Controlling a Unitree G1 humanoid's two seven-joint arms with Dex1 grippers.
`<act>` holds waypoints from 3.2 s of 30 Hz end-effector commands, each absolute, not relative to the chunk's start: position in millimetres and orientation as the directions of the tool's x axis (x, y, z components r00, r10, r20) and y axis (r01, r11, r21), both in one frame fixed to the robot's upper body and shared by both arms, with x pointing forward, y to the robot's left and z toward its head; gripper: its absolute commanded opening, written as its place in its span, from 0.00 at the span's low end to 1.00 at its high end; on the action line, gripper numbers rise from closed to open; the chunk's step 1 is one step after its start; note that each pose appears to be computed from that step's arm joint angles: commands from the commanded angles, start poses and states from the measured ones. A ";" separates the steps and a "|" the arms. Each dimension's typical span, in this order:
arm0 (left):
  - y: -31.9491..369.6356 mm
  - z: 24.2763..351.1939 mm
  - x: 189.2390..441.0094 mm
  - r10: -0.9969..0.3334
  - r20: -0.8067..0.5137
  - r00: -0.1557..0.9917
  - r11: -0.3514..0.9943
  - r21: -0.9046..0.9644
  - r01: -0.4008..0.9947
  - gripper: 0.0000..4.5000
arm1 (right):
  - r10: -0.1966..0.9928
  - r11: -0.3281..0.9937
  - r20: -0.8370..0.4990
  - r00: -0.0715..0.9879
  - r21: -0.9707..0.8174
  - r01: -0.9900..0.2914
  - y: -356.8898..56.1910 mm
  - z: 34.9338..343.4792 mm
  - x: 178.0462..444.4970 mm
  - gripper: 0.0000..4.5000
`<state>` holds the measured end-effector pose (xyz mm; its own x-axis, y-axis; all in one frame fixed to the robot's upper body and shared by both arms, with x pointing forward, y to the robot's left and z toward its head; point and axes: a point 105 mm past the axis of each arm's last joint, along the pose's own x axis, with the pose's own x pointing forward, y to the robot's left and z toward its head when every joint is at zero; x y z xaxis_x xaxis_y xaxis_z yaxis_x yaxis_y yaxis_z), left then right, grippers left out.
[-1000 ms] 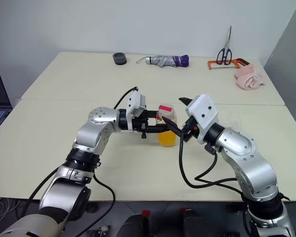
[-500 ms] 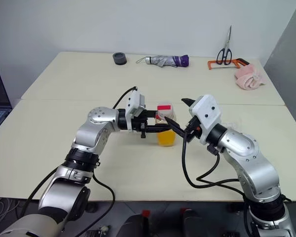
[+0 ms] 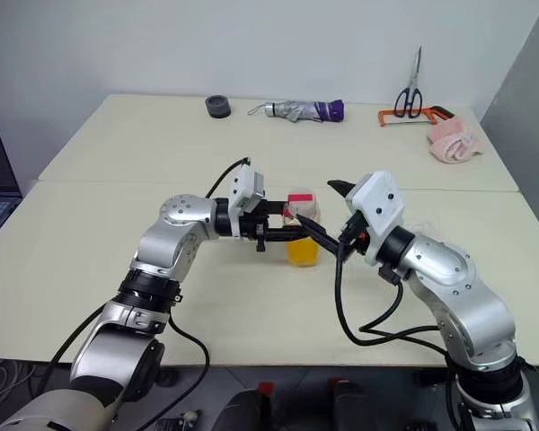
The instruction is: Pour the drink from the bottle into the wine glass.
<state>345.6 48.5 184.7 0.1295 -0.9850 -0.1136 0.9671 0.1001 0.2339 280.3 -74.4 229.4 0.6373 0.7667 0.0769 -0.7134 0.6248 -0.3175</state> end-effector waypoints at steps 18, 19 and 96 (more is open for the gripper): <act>44.4 204.7 342.3 -0.992 -0.065 0.112 0.087 0.298 0.950 0.41 | 0.800 0.596 0.095 0.593 -0.248 -0.764 -79.7 241.9 272.3 0.88; 44.5 204.6 342.0 -0.992 -0.065 0.112 0.087 0.298 0.951 0.41 | 0.800 0.595 0.093 0.593 -0.249 -0.764 -80.4 242.2 273.1 0.88; 47.3 202.5 336.5 -0.990 -0.036 0.135 0.120 0.283 0.952 0.41 | 0.609 0.787 0.103 0.786 -0.198 -0.584 -158.6 231.6 293.6 0.39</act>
<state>339.5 46.8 184.7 0.1360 -0.9873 -0.0820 0.9675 0.1145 0.2256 298.6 -143.6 230.0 0.7635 0.6383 0.0978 -0.6146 0.7648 -0.1934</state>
